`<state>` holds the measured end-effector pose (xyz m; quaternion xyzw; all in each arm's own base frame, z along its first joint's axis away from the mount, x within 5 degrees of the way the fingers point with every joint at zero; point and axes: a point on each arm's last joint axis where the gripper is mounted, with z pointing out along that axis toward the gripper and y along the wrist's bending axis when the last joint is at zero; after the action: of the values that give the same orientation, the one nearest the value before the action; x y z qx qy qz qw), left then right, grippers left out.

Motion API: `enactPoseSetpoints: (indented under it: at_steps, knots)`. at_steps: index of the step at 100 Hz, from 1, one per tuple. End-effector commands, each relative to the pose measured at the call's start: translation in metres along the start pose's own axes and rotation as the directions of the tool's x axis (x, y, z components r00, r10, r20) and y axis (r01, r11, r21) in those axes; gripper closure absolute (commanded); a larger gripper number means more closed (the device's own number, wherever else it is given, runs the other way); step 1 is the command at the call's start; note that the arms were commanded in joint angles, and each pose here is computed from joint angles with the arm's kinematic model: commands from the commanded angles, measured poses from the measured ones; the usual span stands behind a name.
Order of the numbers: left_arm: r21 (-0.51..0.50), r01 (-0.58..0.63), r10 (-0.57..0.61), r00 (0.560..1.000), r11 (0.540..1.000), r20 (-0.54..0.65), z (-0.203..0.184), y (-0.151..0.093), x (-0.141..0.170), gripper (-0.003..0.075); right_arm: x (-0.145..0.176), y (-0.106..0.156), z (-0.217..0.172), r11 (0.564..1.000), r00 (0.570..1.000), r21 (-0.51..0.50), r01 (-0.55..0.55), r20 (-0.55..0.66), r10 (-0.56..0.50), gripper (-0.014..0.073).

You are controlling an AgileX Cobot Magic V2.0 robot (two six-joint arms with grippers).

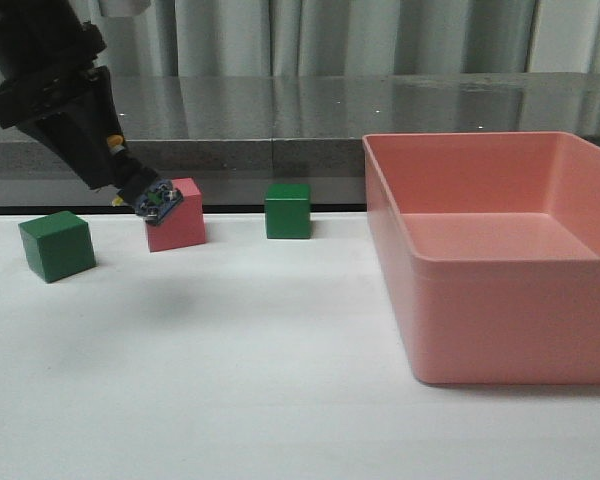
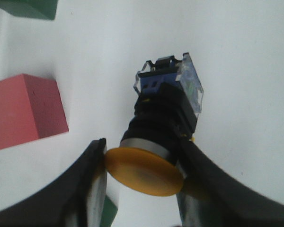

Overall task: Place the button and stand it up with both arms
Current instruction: 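Lift the button with the left gripper and rotate it base-down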

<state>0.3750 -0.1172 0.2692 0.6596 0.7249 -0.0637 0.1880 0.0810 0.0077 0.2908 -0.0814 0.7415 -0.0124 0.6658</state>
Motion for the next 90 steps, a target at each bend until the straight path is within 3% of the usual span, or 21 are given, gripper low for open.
enactPoseSetpoints:
  at_steps: [1,20,39,65,90]
  knots:
    - [-0.091,-0.021,0.013,0.996,0.996,-0.091,-0.028,-0.01,-0.028,0.0739,-0.014,-0.003,-0.002,1.0,0.996,0.03,-0.005,0.089,0.003,0.0656]
    - [-0.145,-0.118,0.065,0.942,0.982,-0.329,-0.016,-0.029,-0.057,0.0739,-0.014,-0.003,-0.002,1.0,0.996,0.03,-0.005,0.089,0.003,0.0656]
    - [-0.211,-0.2,0.049,0.826,0.957,-0.561,-0.002,-0.039,-0.071,0.0739,-0.014,-0.003,-0.002,1.0,0.996,0.03,-0.005,0.089,0.003,0.0656]
    - [-0.187,-0.329,0.133,0.745,0.926,-0.653,0.021,-0.043,-0.084,0.0739,-0.014,-0.003,-0.002,1.0,0.996,0.03,-0.005,0.089,0.003,0.0656]
    - [-0.141,-0.347,0.16,0.707,0.927,-0.689,0.044,-0.041,-0.081,0.0739,-0.014,-0.003,-0.002,1.0,0.996,0.03,-0.005,0.089,0.003,0.0656]
